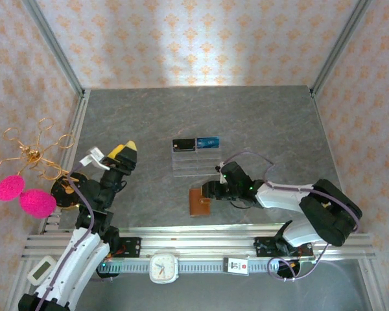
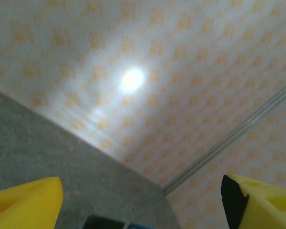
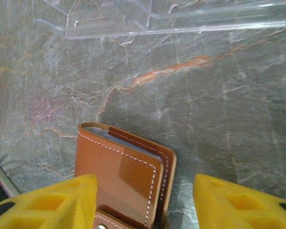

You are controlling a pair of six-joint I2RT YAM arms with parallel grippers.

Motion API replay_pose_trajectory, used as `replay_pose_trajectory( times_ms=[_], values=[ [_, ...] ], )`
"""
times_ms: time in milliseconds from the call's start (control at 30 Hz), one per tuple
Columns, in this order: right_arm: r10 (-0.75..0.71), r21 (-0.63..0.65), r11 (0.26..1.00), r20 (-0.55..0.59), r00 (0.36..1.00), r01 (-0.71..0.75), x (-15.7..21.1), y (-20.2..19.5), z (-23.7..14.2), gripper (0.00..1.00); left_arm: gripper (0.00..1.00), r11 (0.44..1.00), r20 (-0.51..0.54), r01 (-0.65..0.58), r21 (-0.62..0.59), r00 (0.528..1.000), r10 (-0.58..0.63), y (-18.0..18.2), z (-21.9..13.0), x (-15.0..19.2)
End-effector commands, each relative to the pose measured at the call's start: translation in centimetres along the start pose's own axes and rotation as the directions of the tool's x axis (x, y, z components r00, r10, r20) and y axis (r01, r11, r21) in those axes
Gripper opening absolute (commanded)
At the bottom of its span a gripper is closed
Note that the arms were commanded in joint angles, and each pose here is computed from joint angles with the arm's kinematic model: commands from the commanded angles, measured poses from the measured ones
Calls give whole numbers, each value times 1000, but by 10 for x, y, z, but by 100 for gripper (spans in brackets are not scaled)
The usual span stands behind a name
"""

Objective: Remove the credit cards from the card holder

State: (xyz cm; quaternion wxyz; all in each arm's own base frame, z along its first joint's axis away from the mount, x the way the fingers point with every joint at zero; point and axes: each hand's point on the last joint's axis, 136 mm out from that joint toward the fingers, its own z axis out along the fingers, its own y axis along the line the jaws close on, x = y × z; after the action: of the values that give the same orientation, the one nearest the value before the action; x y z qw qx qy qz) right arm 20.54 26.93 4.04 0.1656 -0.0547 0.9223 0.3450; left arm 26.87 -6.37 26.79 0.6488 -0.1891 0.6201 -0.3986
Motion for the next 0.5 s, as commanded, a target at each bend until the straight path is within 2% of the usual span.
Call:
replay_pose_trajectory(
  times_ms=[0, 133, 233, 333, 433, 467],
  values=[
    [-17, -11, 1000, -7, 1000, 17, -4, 11, 5, 52, 83, 999, -135, 24, 21, 991, -21, -7, 0, 26],
    [-29, 26, 999, -43, 999, 30, 4, 7, 14, 52, 79, 999, -215, 32, 11, 976, -29, -4, -4, 51],
    [-67, 75, 994, -79, 995, 73, 11, 3, 20, 46, 77, 999, -288, 32, -5, 957, -32, -2, -5, 75],
    [-79, 82, 993, -93, 992, 87, 14, 2, 24, 27, 77, 1000, -351, 14, 2, 936, -13, -6, -7, 99],
    [-98, 45, 994, -72, 993, 102, 11, 10, 22, 2, 78, 1000, -396, 4, 25, 918, 6, -11, -8, 117],
    [-105, 33, 994, -52, 993, 107, 6, 14, 20, 0, 79, 999, -410, 7, 34, 912, 8, -12, -8, 123]
  ],
)
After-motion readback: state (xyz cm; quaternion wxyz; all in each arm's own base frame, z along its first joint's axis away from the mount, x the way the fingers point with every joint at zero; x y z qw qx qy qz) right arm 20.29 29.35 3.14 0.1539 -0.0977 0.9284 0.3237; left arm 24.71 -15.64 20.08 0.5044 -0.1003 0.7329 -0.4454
